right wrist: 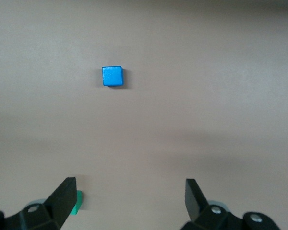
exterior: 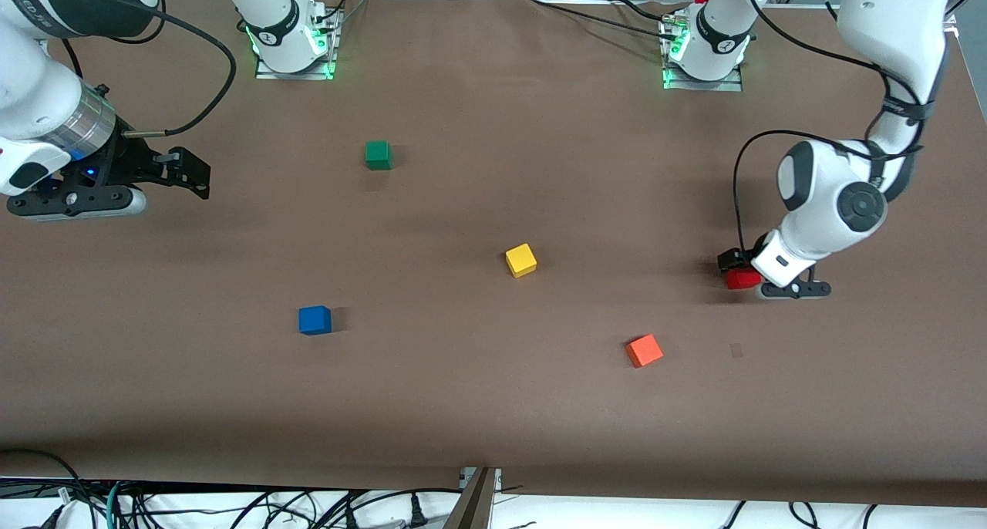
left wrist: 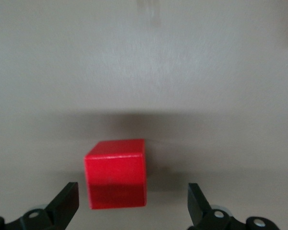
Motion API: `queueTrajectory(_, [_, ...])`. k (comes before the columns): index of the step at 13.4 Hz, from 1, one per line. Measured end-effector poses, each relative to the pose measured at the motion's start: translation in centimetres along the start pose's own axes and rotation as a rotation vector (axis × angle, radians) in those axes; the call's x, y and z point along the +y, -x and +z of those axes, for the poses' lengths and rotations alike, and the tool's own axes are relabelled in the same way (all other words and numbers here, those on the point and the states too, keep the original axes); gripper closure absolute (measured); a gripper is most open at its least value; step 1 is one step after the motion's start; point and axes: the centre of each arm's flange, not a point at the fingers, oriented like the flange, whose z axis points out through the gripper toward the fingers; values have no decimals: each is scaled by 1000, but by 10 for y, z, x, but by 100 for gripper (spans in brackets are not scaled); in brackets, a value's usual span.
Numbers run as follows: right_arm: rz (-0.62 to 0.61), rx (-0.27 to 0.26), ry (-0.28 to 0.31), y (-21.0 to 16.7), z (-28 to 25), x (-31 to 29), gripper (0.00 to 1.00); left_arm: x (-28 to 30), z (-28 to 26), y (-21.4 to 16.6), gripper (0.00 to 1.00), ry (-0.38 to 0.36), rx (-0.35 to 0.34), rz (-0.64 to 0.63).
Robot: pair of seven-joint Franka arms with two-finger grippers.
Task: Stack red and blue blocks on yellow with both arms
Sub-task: 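Move the left gripper down over the red cube and grasp it, then carry the red cube with the left gripper onto the yellow cube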
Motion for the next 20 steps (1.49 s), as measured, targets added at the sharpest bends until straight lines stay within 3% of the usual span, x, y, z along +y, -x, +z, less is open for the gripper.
queueTrajectory(4, [0,0,0,0,0,0,0,-11,16,11,0,0,-11,-9])
queueTrajectory(8, [0,0,0,0,0,0,0,-17,14,8,41,0,-3,-11])
queueTrajectory(9, [0,0,0,0,0,0,0,-16,11,5,44,1,4,-10])
queueTrajectory(14, [0,0,0,0,0,0,0,22,-56,-35,44,22,-60,15])
queueTrajectory(17, [0,0,0,0,0,0,0,98,-131,-55,44,59,-62,33])
queueTrajectory(20, [0,0,0,0,0,0,0,188,-167,-44,44,106,-56,0])
